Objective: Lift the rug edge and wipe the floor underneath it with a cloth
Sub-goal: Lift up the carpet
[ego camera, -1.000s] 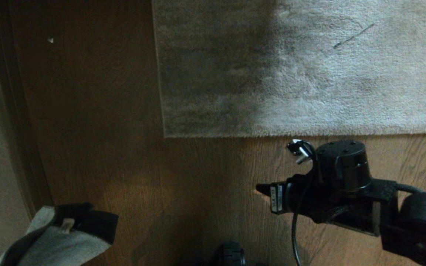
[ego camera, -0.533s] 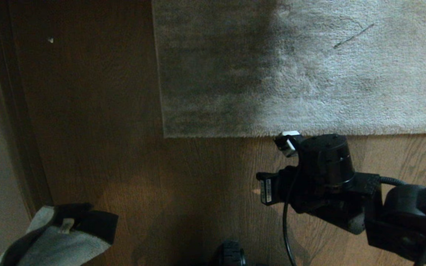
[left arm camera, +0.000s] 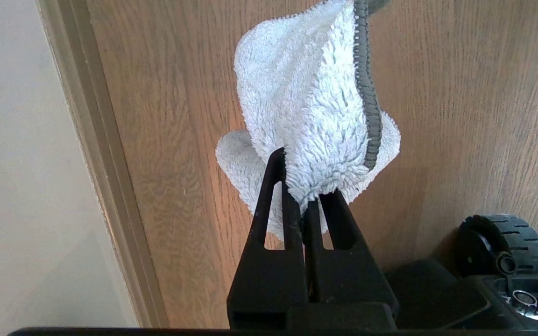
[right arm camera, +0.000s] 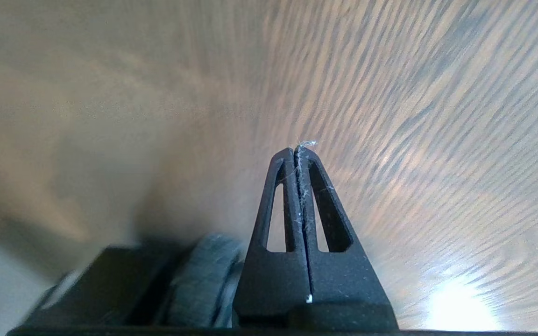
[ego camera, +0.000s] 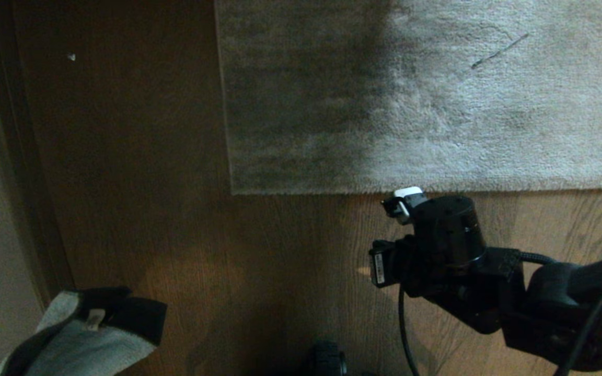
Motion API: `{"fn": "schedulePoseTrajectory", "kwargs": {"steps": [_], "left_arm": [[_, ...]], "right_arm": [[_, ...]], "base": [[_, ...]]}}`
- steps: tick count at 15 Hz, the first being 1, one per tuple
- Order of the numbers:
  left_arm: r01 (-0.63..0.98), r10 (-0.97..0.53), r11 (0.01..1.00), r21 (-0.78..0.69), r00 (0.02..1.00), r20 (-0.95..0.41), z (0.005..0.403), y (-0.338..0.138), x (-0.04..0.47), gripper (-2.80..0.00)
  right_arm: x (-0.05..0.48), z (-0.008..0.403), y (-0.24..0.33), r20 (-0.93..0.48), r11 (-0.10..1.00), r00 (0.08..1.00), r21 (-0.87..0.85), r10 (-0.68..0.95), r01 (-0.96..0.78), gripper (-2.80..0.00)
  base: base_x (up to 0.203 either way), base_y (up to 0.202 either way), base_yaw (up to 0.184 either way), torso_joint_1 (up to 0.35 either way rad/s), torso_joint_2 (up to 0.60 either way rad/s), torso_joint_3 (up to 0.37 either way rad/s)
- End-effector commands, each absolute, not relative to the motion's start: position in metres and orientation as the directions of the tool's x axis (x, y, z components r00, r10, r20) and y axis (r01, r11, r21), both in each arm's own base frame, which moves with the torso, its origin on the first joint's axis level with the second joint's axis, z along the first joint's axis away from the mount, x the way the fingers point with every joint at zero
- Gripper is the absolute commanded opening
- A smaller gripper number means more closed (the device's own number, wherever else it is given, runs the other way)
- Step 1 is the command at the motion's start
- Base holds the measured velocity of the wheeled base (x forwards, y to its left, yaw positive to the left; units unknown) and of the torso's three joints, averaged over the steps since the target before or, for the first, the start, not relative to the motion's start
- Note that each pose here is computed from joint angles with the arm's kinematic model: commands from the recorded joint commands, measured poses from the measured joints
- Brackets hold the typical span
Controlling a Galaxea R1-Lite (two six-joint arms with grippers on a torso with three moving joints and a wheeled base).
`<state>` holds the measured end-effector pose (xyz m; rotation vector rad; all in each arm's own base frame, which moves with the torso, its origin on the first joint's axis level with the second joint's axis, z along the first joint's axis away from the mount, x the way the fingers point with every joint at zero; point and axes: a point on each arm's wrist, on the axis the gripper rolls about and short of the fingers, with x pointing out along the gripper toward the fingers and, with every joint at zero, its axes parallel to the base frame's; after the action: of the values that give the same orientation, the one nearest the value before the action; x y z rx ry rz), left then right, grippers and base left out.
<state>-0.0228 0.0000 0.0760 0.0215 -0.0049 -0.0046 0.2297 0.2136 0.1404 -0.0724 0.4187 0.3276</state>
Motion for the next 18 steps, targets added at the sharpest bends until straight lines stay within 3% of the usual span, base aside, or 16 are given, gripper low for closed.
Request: {"fn": "schedulePoseTrajectory", "kwargs": {"steps": [1,6,12,16,17,18], "left_arm": [[0.004,-0.005,1.000,0.021,1.000,0.006,0.076,0.000,-0.023,-2.80],[0.003,-0.003,1.000,0.021,1.000,0.006,0.076,0.000,-0.023,-2.80],[0.003,-0.003,1.000,0.021,1.000,0.006,0.076,0.000,-0.023,-2.80],[0.003,-0.003,1.000,0.021,1.000,0.006,0.076,0.000,-0.023,-2.80],[0.004,-0.005,1.000,0.021,1.000,0.006,0.076,0.000,-0.023,-2.80],[0.004,-0.005,1.000,0.021,1.000,0.006,0.076,0.000,-0.023,-2.80]], "right_arm": [[0.237,0.136,0.220,-0.407,0.946,0.871,-0.046,0.277,-0.322,-2.80],[0.252,0.137,0.244,-0.238,0.939,0.909,0.110,0.342,-0.325,-2.80],[0.248,0.137,0.248,-0.217,0.861,0.906,0.449,0.364,-0.238,-2.80],[0.241,0.132,0.242,-0.241,0.798,0.903,0.581,0.354,-0.158,-2.80],[0.240,0.132,0.240,-0.243,0.781,0.904,0.609,0.351,-0.140,0.00],[0.238,0.133,0.238,-0.243,0.770,0.908,0.626,0.341,-0.122,0.00]], "base": [[0.000,0.000,0.000,0.000,0.00,0.000],[0.000,0.000,0.000,0.000,0.00,0.000],[0.000,0.000,0.000,0.000,0.00,0.000],[0.000,0.000,0.000,0.000,0.00,0.000],[0.000,0.000,0.000,0.000,0.00,0.000],[0.000,0.000,0.000,0.000,0.00,0.000]]}}
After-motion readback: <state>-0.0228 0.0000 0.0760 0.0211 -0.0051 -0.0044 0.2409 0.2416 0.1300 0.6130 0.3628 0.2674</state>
